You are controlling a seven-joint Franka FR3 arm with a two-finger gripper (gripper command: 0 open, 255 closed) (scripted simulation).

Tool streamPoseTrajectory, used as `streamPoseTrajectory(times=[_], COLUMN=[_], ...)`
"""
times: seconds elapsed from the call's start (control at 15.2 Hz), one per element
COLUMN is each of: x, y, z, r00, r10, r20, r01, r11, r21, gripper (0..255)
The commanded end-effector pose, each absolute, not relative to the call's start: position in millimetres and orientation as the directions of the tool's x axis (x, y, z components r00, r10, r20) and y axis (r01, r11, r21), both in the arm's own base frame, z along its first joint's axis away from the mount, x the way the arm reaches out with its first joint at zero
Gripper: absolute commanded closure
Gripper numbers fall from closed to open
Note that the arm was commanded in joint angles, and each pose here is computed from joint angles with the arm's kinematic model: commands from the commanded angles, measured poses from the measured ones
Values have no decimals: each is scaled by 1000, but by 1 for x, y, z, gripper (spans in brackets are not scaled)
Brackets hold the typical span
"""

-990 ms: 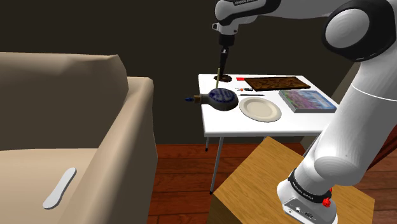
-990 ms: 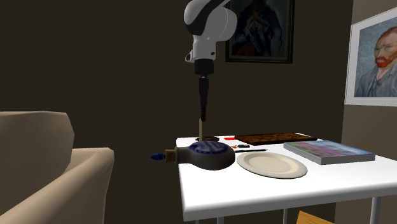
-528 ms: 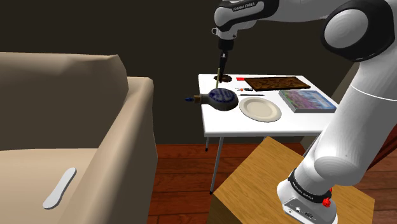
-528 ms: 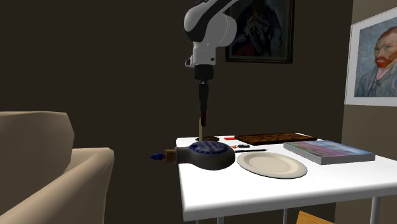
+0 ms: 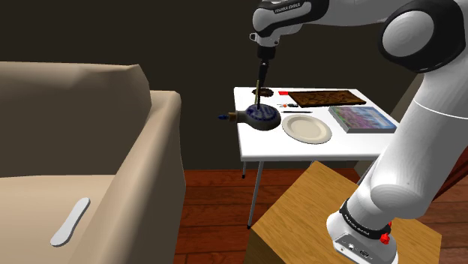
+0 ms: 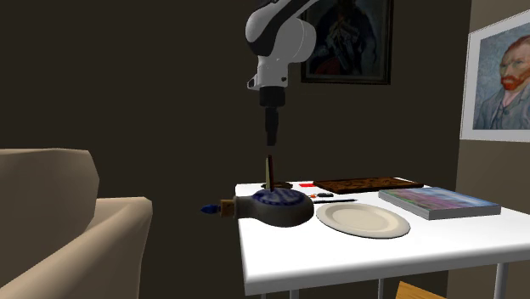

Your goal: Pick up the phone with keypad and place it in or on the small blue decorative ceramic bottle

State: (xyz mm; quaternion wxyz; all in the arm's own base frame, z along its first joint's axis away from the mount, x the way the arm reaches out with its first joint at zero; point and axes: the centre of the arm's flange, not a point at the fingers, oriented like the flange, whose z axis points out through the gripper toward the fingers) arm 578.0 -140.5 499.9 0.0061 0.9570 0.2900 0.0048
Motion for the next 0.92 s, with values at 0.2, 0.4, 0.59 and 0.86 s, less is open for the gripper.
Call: streamPoseTrajectory(times=[0.2, 0.4, 0.59, 0.86], x=[578, 577, 577, 577], y=[-140, -140, -140, -140], z=[526, 550, 550, 550], r00=[832, 832, 832, 832], r10=[555, 555, 555, 555], r20=[6, 6, 6, 6], r01=[555, 555, 555, 555], r11=[-832, -832, -832, -832], r21=[15, 15, 15, 15], gripper=[0, 0, 0, 0])
